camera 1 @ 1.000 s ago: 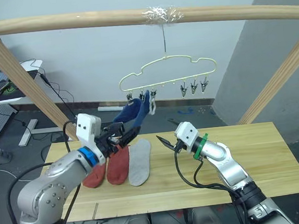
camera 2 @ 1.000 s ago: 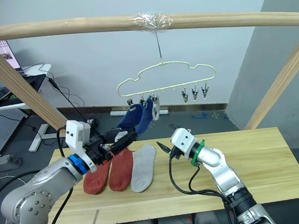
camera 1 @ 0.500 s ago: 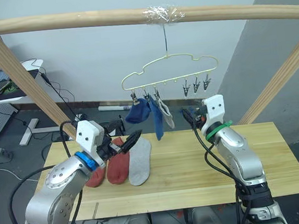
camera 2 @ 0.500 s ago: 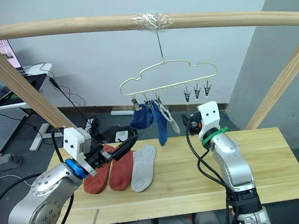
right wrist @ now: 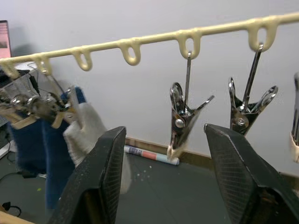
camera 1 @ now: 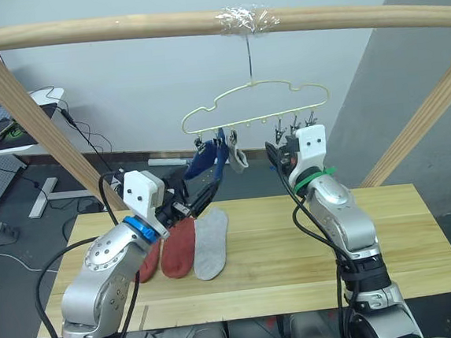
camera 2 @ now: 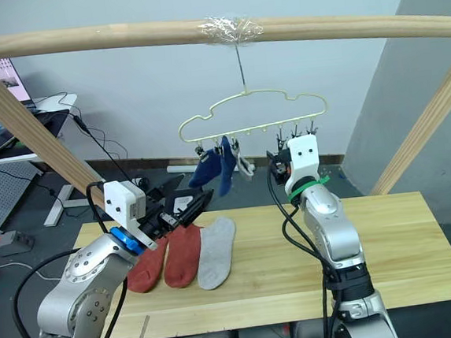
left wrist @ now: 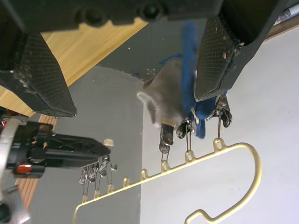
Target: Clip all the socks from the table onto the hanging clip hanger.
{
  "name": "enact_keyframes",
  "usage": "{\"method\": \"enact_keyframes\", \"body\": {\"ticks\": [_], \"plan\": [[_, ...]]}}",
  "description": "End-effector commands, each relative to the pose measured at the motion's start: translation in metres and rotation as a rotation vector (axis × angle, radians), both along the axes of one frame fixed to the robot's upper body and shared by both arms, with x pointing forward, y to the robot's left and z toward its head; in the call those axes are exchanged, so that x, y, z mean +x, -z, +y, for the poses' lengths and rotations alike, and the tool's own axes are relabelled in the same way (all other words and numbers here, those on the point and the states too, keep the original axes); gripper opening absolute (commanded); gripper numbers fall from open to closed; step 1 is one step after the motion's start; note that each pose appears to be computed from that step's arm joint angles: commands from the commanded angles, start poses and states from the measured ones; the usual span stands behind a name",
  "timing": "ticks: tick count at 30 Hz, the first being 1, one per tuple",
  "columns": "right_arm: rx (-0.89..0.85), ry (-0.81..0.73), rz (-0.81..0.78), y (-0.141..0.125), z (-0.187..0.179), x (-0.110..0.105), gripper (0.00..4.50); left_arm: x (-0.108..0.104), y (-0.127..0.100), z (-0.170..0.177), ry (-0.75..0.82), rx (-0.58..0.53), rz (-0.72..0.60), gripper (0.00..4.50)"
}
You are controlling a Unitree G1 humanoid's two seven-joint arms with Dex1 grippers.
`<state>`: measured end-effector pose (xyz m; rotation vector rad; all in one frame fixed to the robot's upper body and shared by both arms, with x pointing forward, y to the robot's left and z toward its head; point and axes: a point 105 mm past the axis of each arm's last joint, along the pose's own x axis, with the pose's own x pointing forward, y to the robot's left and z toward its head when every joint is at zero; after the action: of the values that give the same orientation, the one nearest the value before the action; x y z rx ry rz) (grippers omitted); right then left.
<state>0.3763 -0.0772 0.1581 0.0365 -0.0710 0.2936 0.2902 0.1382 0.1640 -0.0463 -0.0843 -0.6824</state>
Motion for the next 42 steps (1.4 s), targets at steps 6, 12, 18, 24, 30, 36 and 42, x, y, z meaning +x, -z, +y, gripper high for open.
{"method": "enact_keyframes", "body": {"ticks": [6, 12, 18, 24, 30, 36, 42], "plan": [[0.045, 0.022, -0.087, -0.029, 0.008, 0.013, 2.8, -0.002, -0.014, -0.005, 0.005, 0.001, -0.068, 4.5], [0.054, 0.016, -0.107, -0.034, 0.014, 0.019, 2.8, -0.005, -0.017, -0.008, 0.014, -0.015, -0.072, 4.5], [0.066, 0.014, -0.115, -0.036, 0.017, 0.023, 2.8, -0.007, -0.019, -0.011, 0.029, -0.036, -0.073, 4.5], [0.073, 0.024, -0.118, -0.038, 0.017, 0.027, 2.8, -0.005, -0.019, -0.014, 0.026, -0.049, -0.075, 4.5], [0.065, 0.021, -0.113, -0.035, 0.018, 0.028, 2.8, -0.007, -0.019, -0.015, 0.03, -0.061, -0.074, 4.5], [0.064, 0.025, -0.103, -0.033, 0.016, 0.029, 2.8, -0.012, -0.023, -0.02, 0.074, -0.093, -0.082, 4.5], [0.072, 0.03, -0.094, -0.031, 0.015, 0.03, 2.8, -0.016, -0.022, -0.022, 0.096, -0.096, -0.077, 4.5]]}}
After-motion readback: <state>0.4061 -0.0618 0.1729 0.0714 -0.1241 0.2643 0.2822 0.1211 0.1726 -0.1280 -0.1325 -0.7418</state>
